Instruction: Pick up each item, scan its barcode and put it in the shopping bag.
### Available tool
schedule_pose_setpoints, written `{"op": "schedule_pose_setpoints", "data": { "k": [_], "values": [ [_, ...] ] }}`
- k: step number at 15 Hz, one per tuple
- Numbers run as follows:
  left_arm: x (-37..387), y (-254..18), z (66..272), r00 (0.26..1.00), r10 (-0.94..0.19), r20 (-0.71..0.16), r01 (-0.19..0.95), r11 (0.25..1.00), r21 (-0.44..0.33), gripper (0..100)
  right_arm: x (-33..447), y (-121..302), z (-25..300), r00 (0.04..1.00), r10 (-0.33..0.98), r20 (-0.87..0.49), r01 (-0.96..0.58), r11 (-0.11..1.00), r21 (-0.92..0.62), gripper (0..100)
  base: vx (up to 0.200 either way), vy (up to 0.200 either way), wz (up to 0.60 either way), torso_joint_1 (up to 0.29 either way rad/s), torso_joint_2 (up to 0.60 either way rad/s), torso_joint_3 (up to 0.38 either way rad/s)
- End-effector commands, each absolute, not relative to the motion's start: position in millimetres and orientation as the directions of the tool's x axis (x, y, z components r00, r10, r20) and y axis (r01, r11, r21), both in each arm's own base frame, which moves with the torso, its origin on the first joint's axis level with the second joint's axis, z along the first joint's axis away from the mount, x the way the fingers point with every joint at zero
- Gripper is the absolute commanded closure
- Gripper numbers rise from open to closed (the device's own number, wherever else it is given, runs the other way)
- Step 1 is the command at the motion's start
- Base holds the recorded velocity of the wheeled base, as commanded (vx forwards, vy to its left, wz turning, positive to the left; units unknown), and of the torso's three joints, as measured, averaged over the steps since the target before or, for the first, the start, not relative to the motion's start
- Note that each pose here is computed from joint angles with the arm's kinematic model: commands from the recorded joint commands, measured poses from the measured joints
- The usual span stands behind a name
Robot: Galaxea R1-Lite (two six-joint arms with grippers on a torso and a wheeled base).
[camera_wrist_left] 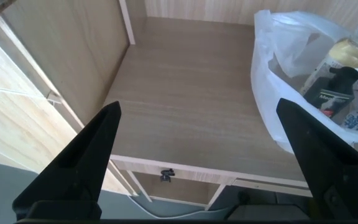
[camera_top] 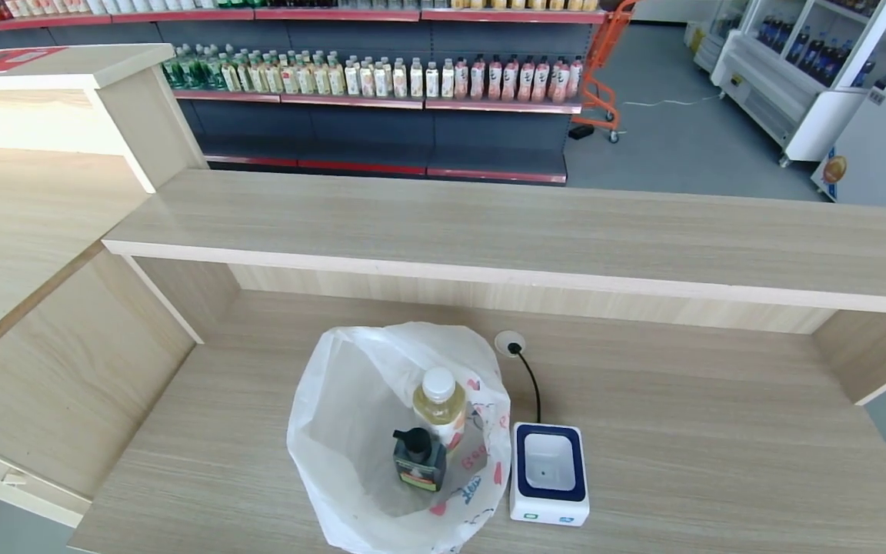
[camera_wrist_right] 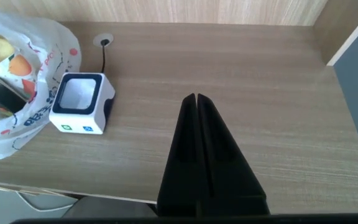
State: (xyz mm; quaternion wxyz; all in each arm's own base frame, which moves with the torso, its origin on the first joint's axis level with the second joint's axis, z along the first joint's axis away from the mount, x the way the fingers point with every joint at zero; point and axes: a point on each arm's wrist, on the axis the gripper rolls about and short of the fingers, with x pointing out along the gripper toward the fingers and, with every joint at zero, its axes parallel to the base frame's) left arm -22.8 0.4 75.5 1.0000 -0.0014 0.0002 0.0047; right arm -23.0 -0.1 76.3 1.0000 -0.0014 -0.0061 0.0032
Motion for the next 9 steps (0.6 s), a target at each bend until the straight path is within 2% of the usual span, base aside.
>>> {"op": "schedule_pose_setpoints", "data": {
  "k": [1, 9],
  "values": [
    [-22.8, 0.4, 75.5, 1.000, 0.011, 0.000, -0.011, 1.000, -0.003, 0, -22.8, -0.1, 76.4, 1.000, 0.008, 0.009, -0.008, 1.000, -0.003, 100, 0.000, 0.000, 0.00, 0.000, 0.00, 0.000],
    [-22.8, 0.4, 75.5, 1.000, 0.011, 0.000, -0.011, 1.000, -0.003, 0, -22.8, -0.1, 76.4, 1.000, 0.008, 0.009, -0.008, 1.000, -0.008, 100, 0.000, 0.000, 0.00, 0.000, 0.00, 0.000]
  ]
}}
